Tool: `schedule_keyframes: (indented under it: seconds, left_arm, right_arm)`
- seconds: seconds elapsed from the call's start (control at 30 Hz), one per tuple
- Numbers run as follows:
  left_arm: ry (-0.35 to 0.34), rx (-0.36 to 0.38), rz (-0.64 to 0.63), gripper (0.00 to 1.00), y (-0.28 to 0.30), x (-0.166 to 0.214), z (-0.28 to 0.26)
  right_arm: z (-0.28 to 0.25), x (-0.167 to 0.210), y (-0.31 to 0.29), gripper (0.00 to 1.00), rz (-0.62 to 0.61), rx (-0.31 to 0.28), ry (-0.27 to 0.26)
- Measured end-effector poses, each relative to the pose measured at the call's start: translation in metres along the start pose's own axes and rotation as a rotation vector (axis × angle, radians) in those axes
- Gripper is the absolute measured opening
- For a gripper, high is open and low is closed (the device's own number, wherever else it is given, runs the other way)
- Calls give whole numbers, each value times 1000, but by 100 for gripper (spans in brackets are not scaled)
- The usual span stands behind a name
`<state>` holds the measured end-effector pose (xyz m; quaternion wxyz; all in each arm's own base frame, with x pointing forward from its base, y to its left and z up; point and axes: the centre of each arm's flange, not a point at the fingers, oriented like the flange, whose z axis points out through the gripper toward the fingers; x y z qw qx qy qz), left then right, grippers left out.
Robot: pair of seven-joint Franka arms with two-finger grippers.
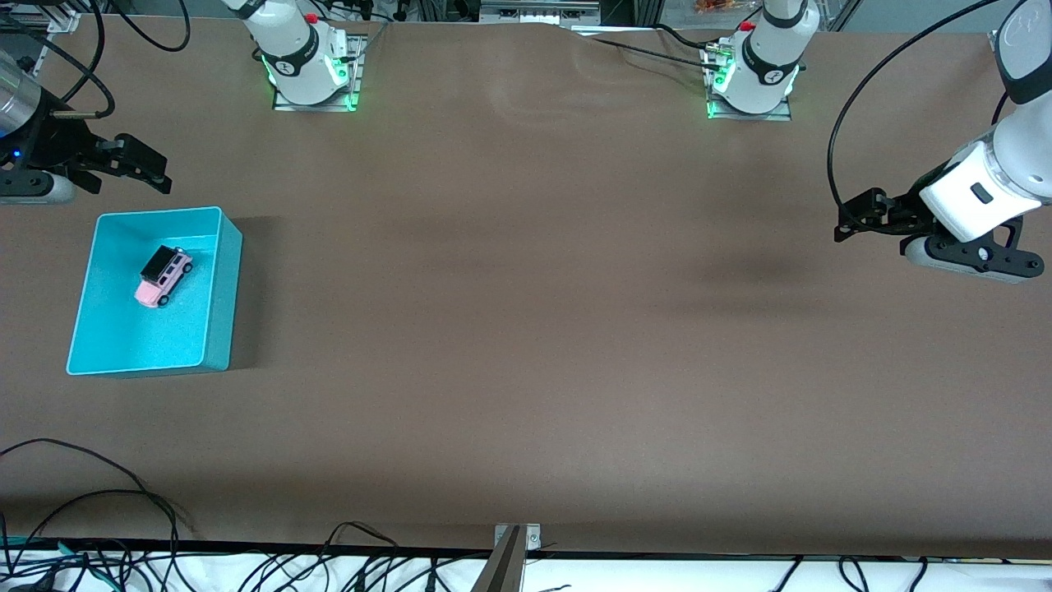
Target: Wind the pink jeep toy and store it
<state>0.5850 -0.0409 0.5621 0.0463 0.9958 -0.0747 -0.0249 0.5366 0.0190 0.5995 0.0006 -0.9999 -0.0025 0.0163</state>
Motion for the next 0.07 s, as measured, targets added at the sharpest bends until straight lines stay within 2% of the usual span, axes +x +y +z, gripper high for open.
schedule_keyframes:
  seconds: [0.07]
  left_arm:
    - [2,0,-1,100,0,0,-1]
  right_arm:
    - [0,0,0,100,0,-3,-1]
